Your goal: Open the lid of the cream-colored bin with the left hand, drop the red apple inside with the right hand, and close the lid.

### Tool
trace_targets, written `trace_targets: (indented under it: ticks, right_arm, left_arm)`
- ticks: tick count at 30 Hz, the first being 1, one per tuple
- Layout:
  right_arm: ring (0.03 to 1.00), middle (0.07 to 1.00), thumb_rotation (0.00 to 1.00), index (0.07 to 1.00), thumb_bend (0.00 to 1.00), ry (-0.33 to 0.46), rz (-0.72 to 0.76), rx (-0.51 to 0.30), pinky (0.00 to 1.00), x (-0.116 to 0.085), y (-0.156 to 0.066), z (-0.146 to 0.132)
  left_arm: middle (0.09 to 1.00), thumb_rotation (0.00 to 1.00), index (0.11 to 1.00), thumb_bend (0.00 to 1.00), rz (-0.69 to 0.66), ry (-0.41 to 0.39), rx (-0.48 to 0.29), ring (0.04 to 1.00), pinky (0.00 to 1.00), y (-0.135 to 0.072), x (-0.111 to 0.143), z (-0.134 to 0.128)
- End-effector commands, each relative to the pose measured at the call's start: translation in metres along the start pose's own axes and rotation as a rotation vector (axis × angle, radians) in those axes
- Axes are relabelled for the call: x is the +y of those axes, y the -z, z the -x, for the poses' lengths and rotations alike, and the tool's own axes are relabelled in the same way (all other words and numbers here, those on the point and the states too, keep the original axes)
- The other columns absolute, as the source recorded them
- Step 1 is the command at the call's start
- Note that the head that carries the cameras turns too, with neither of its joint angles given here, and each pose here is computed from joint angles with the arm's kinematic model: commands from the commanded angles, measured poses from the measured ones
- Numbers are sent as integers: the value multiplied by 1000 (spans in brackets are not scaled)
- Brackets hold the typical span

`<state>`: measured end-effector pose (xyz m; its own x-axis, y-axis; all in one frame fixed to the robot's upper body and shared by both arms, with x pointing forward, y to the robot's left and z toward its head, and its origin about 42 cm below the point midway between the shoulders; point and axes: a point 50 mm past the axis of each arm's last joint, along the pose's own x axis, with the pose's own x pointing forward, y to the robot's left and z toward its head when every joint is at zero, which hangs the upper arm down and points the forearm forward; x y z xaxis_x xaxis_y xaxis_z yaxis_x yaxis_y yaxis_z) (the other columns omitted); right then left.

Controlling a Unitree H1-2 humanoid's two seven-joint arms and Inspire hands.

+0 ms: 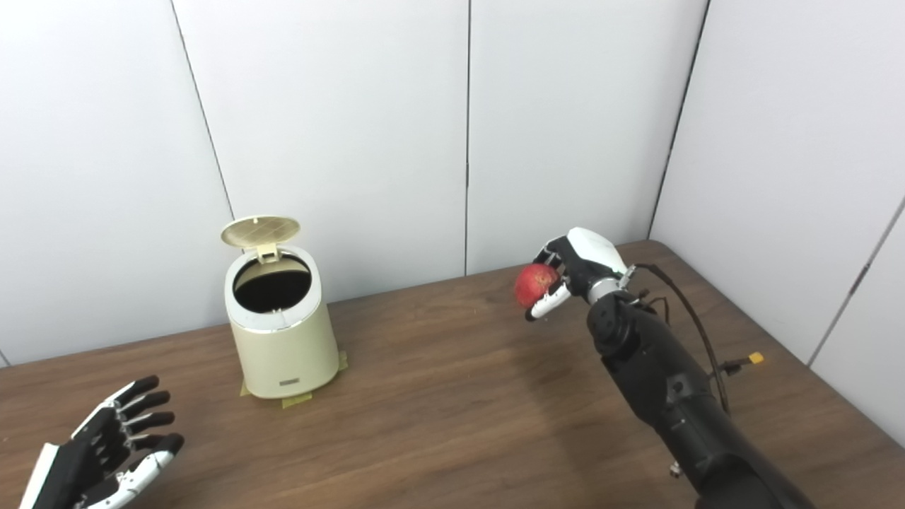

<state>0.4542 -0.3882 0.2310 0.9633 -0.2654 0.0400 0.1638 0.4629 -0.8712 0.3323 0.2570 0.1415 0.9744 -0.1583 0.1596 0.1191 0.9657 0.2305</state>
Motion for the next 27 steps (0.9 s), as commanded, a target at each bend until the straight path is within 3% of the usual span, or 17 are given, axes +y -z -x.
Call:
trace_targets:
  ticks: [1, 4, 7, 14, 22, 27]
  right_arm:
    - [394, 479, 0, 525, 516, 118, -51, -94, 347, -39, -36, -9]
    - [412, 483, 0, 511, 519, 124, -99, -160, 376, -45, -58, -3]
    - [388, 491, 0, 536, 514, 116, -135, -219, 331, -45, -75, 4]
    - [389, 484, 0, 537, 514, 85, -256, -337, 312, -30, -124, 34]
    - [371, 476, 0, 547, 511, 42, -433, -435, 284, -10, -175, 57]
    - [378, 477, 0, 545, 512, 8, -451, -473, 291, 1, -204, 65]
  left_arm:
    - [797, 94, 841, 569, -20, 1, -73, 723, 635, -13, 4, -10]
    - [796, 115, 838, 574, -15, -3, -60, 727, 644, -14, 0, -11]
    - [802, 121, 840, 596, 0, -8, -46, 750, 682, -14, -4, -11]
    - [795, 205, 832, 691, 26, -9, -45, 748, 682, -9, -18, -13]
    - [794, 213, 825, 707, 48, -11, -66, 724, 629, -7, -32, -15]
    - [799, 223, 833, 713, 41, -10, -63, 734, 633, -10, -38, -14]
